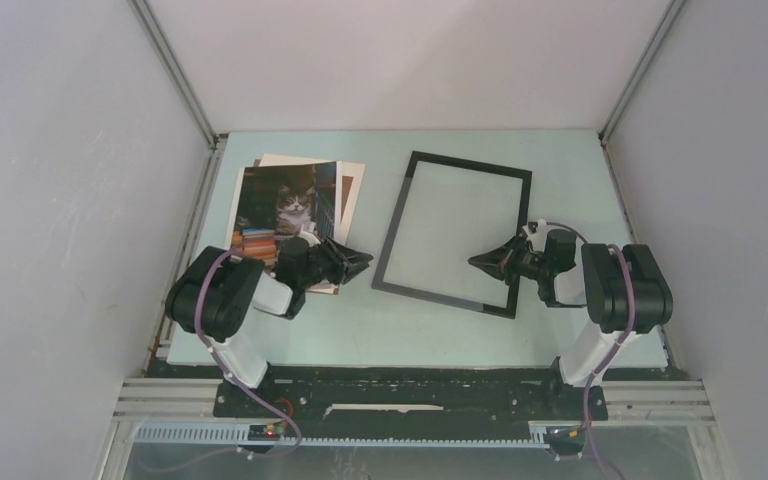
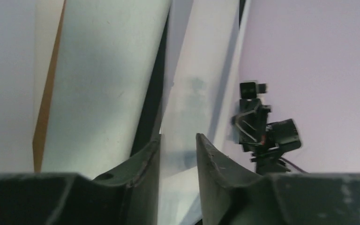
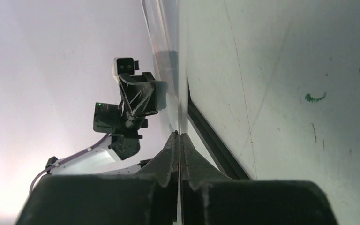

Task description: Put the photo into the frame

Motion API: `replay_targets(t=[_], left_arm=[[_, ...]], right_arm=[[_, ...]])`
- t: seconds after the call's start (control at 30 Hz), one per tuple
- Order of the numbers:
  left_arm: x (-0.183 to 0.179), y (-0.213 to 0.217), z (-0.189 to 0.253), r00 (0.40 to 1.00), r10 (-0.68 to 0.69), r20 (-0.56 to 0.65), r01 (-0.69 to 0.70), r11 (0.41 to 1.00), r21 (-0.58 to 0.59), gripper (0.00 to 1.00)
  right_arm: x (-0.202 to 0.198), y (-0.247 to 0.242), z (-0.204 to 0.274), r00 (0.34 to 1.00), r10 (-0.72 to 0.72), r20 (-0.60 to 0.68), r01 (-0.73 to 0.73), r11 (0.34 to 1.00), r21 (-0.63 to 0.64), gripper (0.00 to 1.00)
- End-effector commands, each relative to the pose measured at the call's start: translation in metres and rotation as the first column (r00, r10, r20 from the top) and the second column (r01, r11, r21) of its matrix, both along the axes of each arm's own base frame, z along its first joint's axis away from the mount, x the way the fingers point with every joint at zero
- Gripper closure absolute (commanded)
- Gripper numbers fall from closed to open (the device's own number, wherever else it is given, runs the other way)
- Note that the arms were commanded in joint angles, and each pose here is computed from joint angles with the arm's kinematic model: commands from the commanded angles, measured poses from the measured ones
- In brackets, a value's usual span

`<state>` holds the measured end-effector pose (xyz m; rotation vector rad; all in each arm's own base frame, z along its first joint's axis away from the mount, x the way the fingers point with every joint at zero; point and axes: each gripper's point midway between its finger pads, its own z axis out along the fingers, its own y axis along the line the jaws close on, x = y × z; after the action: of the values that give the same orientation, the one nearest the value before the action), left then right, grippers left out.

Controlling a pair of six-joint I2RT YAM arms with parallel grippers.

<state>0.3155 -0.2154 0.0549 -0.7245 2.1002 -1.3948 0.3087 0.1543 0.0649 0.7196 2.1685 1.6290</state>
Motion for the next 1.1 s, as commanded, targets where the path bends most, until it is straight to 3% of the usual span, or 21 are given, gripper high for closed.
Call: replay_targets(t=[0.0,0.13,0.37,0.6,0.73,0.97,1.07], left_arm=[[0.009,-0.01,0.021,0.989,-0.12,0.089,0.111,0.989,0.097,0.55],[0.022,-0.017,0.033,0.982,-0.151,0.114,0.139,0.985,0.103,0.43],[0.049,-0.021,0.037,0.98,-0.165,0.109,0.152,0.981,0.119,0.43],[0.065,-0.028,0.046,0.975,-0.186,0.121,0.175,0.98,0.098,0.62],[0.07,-0.028,0.046,0.97,-0.202,0.139,0.181,0.972,0.149,0.74],[0.076,-0.026,0.049,0.954,-0.254,0.161,0.186,0.918,0.35,0.99],[0.081,-0.031,0.062,0.936,-0.286,0.206,0.175,0.884,0.433,1.0]], right_arm=[[0.004,-0.002,0.011,0.992,0.066,0.109,-0.064,0.998,-0.022,1.0],[-0.007,-0.001,0.011,0.981,0.13,0.147,-0.124,0.991,-0.047,1.0],[-0.017,-0.003,0.016,0.972,0.169,0.161,-0.16,0.985,-0.063,1.0],[-0.018,-0.005,0.023,0.968,0.166,0.186,-0.153,0.985,-0.086,1.0],[-0.018,-0.007,0.023,0.965,0.167,0.202,-0.145,0.982,-0.12,1.0],[-0.015,-0.014,0.02,0.968,0.148,0.201,-0.104,0.971,-0.215,0.99],[-0.011,-0.027,0.009,0.983,0.11,0.15,-0.055,0.942,-0.332,0.87]])
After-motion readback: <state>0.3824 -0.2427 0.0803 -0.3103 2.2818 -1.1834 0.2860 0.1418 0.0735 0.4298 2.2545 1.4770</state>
